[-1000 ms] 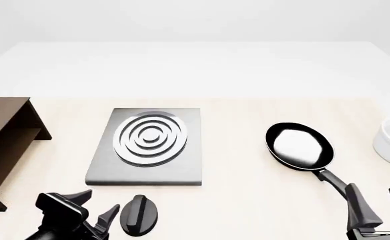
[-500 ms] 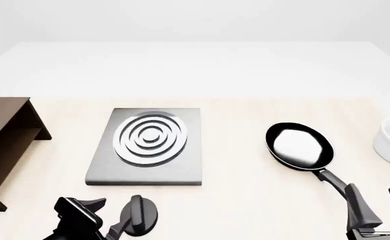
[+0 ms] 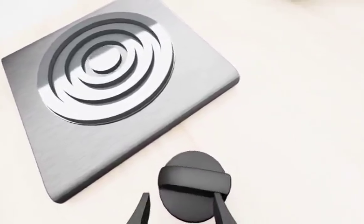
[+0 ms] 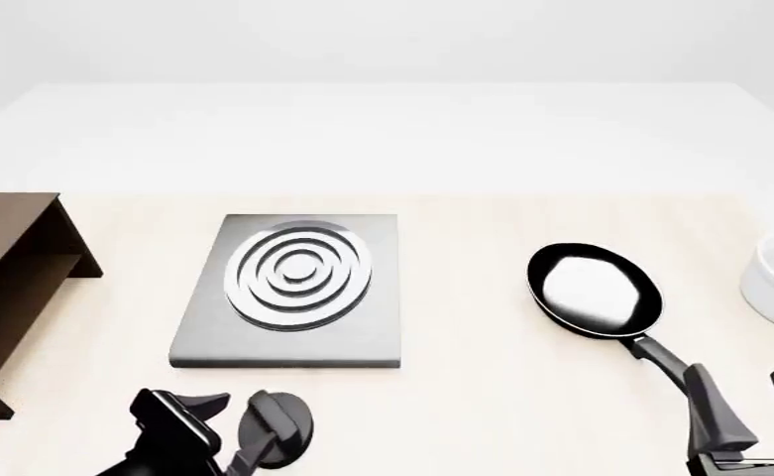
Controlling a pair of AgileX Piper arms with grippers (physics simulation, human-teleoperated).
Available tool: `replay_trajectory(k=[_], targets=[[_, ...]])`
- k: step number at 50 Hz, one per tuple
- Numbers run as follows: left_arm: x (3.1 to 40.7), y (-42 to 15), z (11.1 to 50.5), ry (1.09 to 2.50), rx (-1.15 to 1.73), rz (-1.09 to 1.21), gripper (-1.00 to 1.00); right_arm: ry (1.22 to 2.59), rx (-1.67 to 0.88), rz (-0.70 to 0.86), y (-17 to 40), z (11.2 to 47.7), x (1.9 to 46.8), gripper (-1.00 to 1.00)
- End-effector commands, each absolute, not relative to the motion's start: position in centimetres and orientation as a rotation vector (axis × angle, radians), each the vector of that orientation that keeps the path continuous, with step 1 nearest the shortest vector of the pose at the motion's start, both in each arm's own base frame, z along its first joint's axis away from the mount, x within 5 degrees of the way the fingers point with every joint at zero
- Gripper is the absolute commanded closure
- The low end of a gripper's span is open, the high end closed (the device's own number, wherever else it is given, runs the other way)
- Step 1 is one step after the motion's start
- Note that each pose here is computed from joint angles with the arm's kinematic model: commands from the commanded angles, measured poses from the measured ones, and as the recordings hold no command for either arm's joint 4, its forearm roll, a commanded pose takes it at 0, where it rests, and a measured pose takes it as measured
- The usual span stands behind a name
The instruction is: Turn on the stove and put the frying pan on it.
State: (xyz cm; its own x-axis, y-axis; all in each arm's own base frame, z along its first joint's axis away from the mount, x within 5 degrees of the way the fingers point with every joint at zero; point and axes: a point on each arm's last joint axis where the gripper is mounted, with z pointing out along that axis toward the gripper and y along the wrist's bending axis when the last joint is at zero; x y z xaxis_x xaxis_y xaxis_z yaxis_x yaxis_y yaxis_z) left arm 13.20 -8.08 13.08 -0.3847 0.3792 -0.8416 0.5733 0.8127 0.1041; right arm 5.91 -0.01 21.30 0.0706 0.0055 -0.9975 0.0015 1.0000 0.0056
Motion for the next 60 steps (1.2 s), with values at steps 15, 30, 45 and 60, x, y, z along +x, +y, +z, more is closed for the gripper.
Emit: replay_trajectory(k=[15,30,45,60], targets=[[14.4,-10.3,12.7,1.990,0.742,-0.315,-1.00,1.500,0.008,0.007,0.0,21.3,5.9,-1.00],[13.1,-12.1,13.8,1.998,0.766,-0.449,-1.00,1.499,0.009,0.005,0.0,21.3,5.9,-1.00],[12.9,-12.3,14.8,1.998,0.740,-0.487,-1.00,1.498,0.008,0.006,0.0,21.3,5.9,-1.00],[12.1,-9.7,18.6,1.902,0.697,-0.416,-1.00,1.499,0.006,0.002,0.0,21.3,5.9,-1.00]])
